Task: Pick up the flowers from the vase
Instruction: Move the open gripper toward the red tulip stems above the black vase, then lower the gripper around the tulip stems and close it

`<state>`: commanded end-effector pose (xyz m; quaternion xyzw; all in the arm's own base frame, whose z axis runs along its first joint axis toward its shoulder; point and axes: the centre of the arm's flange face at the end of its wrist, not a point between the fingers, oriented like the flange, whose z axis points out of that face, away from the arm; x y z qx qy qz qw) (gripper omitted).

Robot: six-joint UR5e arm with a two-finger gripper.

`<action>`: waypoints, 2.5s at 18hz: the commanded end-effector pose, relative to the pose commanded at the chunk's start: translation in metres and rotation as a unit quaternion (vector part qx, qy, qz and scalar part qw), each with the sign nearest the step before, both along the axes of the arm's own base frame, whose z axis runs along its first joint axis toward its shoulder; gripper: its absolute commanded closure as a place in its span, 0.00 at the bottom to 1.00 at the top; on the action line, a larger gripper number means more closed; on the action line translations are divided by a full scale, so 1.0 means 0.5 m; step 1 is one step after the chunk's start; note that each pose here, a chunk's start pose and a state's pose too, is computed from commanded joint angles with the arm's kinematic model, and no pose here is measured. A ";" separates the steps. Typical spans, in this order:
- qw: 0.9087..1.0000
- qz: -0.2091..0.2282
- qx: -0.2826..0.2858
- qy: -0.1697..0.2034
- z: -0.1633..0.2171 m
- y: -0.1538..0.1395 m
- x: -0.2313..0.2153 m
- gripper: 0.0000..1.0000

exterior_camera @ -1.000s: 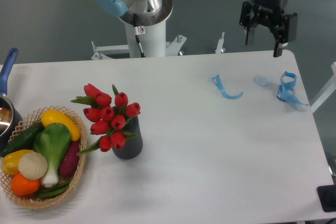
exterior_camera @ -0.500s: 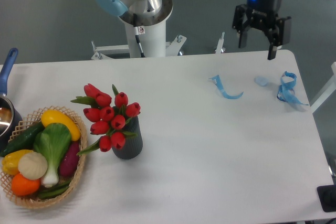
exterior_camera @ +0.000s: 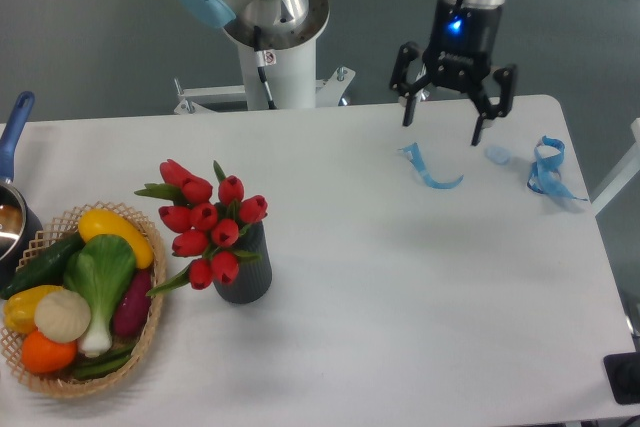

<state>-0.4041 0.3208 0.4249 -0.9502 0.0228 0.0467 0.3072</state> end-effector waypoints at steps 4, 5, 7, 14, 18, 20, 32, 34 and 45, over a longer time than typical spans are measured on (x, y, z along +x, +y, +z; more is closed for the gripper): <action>0.997 -0.050 0.048 -0.030 -0.040 0.060 0.063 0.00; 0.996 -0.057 0.059 -0.035 -0.050 0.068 0.063 0.00; 0.992 -0.085 0.079 -0.047 -0.074 0.098 0.086 0.00; 0.974 -0.173 0.128 -0.068 -0.082 0.199 0.219 0.00; 0.971 -0.194 0.125 -0.067 -0.108 0.234 0.241 0.00; 0.971 -0.194 0.124 -0.068 -0.111 0.235 0.242 0.00; 0.969 -0.198 0.117 -0.090 -0.160 0.254 0.237 0.00; 0.967 -0.201 0.118 -0.101 -0.173 0.266 0.245 0.00; 0.959 -0.211 0.144 -0.126 -0.203 0.285 0.251 0.32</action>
